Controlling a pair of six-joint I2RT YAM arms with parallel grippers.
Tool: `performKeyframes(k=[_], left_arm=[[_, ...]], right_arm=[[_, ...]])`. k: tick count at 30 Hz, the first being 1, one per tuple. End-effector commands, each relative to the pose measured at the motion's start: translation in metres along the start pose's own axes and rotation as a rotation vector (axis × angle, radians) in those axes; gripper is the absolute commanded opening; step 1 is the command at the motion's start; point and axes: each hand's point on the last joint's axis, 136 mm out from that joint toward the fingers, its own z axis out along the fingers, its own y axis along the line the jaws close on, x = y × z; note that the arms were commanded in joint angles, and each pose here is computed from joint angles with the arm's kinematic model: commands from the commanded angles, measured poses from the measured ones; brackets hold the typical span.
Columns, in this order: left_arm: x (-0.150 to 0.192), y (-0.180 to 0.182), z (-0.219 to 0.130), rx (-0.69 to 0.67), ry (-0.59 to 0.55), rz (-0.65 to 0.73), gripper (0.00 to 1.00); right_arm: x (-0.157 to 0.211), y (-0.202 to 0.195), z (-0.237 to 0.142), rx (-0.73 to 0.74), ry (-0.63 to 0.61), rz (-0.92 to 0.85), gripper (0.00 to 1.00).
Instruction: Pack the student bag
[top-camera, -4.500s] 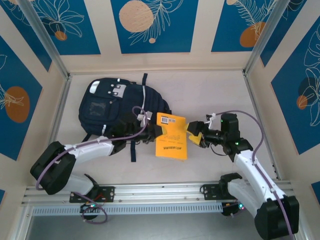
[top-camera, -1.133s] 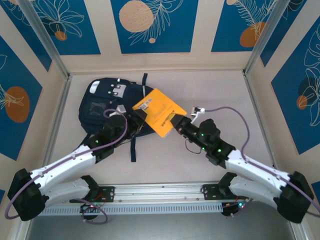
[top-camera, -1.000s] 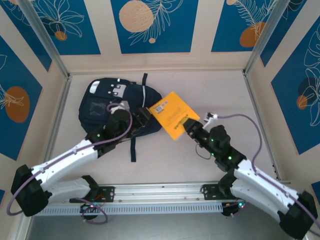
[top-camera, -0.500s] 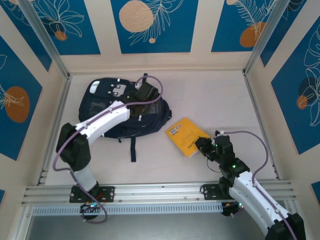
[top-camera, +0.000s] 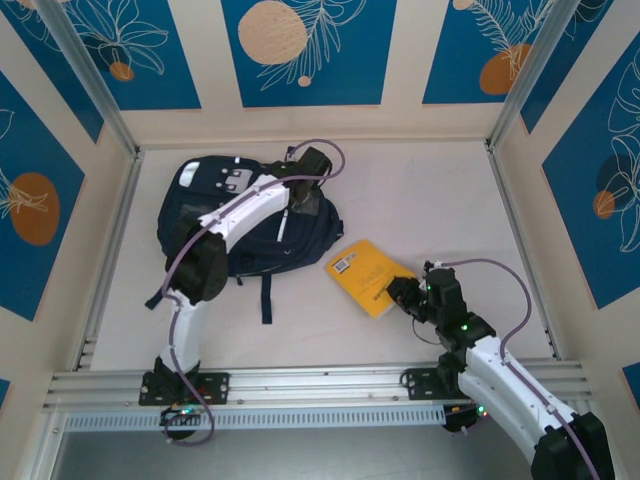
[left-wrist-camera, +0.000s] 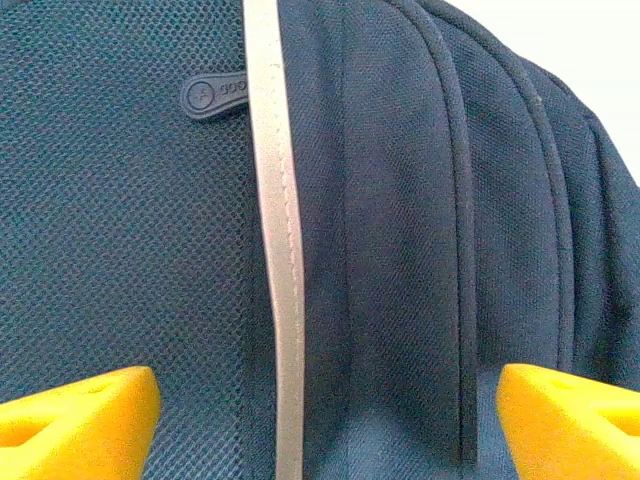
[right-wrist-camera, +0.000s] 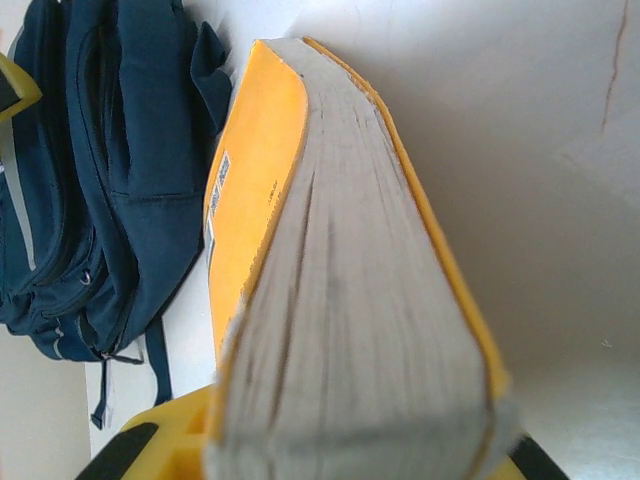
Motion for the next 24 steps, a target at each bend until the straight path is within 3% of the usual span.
performKeyframes(k=[1,9,11,12,14,16,24], left_arm=[[0.003,0.006,0.013,-0.053,0.046,0.04,0.86],[0.014,0.001,0.04,-0.089,0.096,0.061,0.81],[0.015,0.003,0.044,-0.103,0.102,0.079,0.72],[0.016,0.004,0.045,-0.104,0.106,0.089,0.66],[0.017,0.005,0.046,-0.094,0.115,0.115,0.28],[0.016,0.001,0.04,-0.051,0.121,0.14,0.02],[-0.006,-0.005,-0.037,0.168,0.023,0.15,0.0]], right_arm=[[0.014,-0.016,0.004,0.035,0.056,-0.02,0.0],[0.017,-0.021,0.006,0.038,0.066,-0.005,0.0],[0.016,-0.02,0.005,0.037,0.066,-0.003,0.0],[0.016,-0.02,0.005,0.036,0.067,-0.004,0.0],[0.015,-0.017,0.003,0.036,0.064,-0.009,0.0],[0.01,-0.014,-0.001,0.036,0.049,-0.016,0.0],[-0.003,0.0,-0.026,0.076,0.008,-0.07,0.0]])
